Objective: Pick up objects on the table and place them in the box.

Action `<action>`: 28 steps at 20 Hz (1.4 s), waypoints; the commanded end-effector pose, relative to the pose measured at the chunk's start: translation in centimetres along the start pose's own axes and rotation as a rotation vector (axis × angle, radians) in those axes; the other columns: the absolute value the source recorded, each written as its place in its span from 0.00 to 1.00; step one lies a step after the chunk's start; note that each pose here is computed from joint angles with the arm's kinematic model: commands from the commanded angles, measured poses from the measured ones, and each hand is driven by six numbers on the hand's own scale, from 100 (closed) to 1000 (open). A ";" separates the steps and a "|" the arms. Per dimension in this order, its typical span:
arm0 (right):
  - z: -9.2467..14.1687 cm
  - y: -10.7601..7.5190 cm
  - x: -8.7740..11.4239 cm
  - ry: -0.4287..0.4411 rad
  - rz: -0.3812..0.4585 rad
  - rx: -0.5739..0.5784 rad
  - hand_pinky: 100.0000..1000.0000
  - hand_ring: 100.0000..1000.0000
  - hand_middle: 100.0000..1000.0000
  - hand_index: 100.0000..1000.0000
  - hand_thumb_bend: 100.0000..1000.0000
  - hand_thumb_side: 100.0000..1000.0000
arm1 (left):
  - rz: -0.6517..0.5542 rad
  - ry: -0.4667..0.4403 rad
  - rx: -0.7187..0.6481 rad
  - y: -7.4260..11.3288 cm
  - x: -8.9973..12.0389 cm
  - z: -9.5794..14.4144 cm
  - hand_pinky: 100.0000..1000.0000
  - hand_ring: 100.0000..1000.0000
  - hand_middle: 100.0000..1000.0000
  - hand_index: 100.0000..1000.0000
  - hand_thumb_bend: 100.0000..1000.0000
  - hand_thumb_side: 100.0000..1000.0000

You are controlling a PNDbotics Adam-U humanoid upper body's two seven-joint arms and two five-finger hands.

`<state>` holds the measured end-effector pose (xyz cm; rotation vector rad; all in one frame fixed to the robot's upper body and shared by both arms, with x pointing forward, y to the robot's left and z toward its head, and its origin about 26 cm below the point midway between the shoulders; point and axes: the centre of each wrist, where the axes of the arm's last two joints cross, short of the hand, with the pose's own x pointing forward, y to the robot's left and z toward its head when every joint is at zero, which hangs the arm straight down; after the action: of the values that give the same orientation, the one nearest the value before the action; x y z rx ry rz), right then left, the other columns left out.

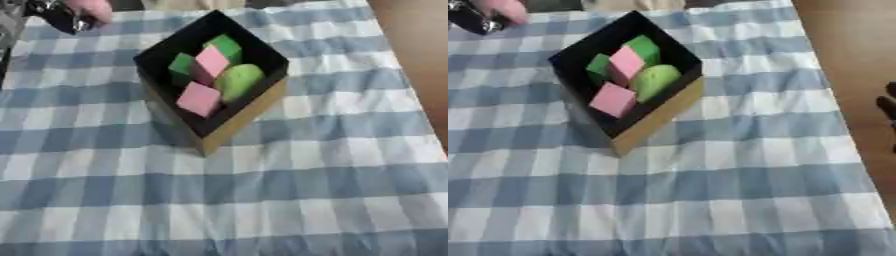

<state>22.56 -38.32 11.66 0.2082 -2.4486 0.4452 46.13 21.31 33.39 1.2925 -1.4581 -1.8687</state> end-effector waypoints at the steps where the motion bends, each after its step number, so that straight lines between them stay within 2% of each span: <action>1: -0.7 -0.4 0.7 -0.024 0.018 0.033 1.00 1.00 0.35 1.00 0.00 0.47 | -0.027 -0.093 0.064 2.7 1.9 -0.3 0.59 0.57 0.45 0.60 0.08 0.00; 6: -0.8 -0.4 0.7 -0.026 0.009 0.037 1.00 1.00 0.35 1.00 0.00 0.47 | 0.015 -0.239 0.069 2.9 5.7 -2.2 0.59 0.58 0.45 0.61 0.04 0.01; 10: -0.9 -0.4 0.6 -0.028 0.004 0.038 1.00 1.00 0.35 1.00 0.00 0.47 | 0.069 -0.311 0.051 2.7 7.7 -3.3 0.60 0.58 0.46 0.62 0.03 0.03; 17: -1.1 -0.4 0.6 -0.025 -0.003 0.041 1.00 1.00 0.35 1.00 0.00 0.47 | 0.137 -0.311 -0.027 0.9 9.1 -4.9 0.60 0.59 0.47 0.62 0.07 0.04; 19: -1.1 -0.4 0.6 -0.024 -0.003 0.041 1.00 1.00 0.35 1.00 0.00 0.47 | 0.138 -0.308 -0.045 0.3 9.3 -5.2 0.63 0.62 0.49 0.65 0.17 0.07; 20: -1.0 -0.4 0.6 -0.023 -0.003 0.040 1.00 1.00 0.35 1.00 0.00 0.47 | 0.134 -0.309 -0.052 0.1 9.3 -5.2 0.66 0.65 0.53 0.69 0.24 0.10; 21: -1.0 -0.4 0.6 -0.022 -0.003 0.040 1.00 1.00 0.35 1.00 0.00 0.47 | 0.128 -0.311 -0.056 0.0 9.3 -5.2 0.68 0.67 0.56 0.72 0.27 0.14; 22: -1.0 -0.4 0.6 -0.021 -0.003 0.040 1.00 1.00 0.35 1.00 0.00 0.47 | 0.122 -0.312 -0.057 0.0 9.3 -5.2 0.76 0.75 0.66 0.82 0.35 0.26; 24: -1.0 -0.4 0.6 -0.020 -0.003 0.040 1.00 1.00 0.35 1.00 0.00 0.47 | 0.111 -0.314 -0.042 0.2 9.1 -5.0 0.84 0.83 0.75 0.87 0.44 0.37; 28: -1.0 -0.4 0.6 -0.019 -0.002 0.039 1.00 1.00 0.35 1.00 0.00 0.47 | 0.083 -0.285 0.017 1.2 8.5 -4.3 0.91 0.91 0.82 0.91 0.56 0.52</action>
<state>22.81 -38.23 11.92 0.2423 -2.4429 0.4485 45.90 11.16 29.24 0.9091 -1.6157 -2.0780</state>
